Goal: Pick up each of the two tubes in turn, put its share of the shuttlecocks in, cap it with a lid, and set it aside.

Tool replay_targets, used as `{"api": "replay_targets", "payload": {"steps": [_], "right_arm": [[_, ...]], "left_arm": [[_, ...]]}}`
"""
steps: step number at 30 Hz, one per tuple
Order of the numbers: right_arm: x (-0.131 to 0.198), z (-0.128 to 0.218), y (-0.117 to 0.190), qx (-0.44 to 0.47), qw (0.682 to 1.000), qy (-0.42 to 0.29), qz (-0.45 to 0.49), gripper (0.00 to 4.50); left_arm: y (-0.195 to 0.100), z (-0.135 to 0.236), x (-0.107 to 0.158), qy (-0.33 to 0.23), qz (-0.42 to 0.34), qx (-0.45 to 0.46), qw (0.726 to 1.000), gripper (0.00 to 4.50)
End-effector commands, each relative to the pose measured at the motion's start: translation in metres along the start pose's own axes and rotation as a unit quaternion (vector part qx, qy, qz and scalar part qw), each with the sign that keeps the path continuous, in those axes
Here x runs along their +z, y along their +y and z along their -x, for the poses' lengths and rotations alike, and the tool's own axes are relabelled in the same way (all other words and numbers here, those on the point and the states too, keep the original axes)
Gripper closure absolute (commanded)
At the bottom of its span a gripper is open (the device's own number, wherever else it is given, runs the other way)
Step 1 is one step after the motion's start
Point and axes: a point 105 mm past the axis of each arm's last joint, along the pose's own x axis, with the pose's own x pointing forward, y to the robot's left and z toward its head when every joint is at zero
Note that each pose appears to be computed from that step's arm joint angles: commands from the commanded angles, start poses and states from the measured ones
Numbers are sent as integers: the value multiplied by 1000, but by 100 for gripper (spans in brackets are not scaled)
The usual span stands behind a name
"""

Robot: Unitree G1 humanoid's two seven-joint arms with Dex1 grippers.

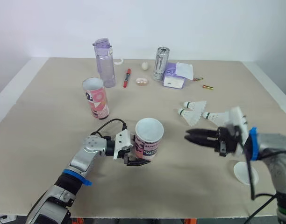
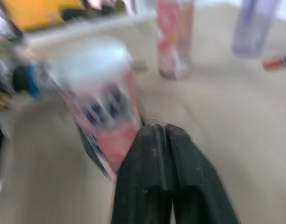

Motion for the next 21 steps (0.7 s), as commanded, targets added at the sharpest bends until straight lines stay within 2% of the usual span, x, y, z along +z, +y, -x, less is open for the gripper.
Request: {"api": "replay_targets", "payload": {"steps": [1, 3, 4, 12, 21], "right_arm": [[-6, -17, 13, 30, 999, -24, 38, 132], [-9, -23, 16, 39, 998, -32, 41, 42], [-12, -27, 17, 43, 998, -34, 41, 18], [-23, -52, 28, 71, 995, -49, 42, 18], [-26, -78, 32, 91, 990, -64, 88, 18]], "left_arm": [[-1, 10, 2, 1, -14, -10, 1000, 0], [0, 13, 6, 1, -20, -13, 1000, 0], [0, 17, 7, 1, -24, -14, 1000, 0], [-4, 42, 20, -2, -34, -14, 999, 0], [-13, 63, 31, -18, -22, 2, 1000, 0]]}}
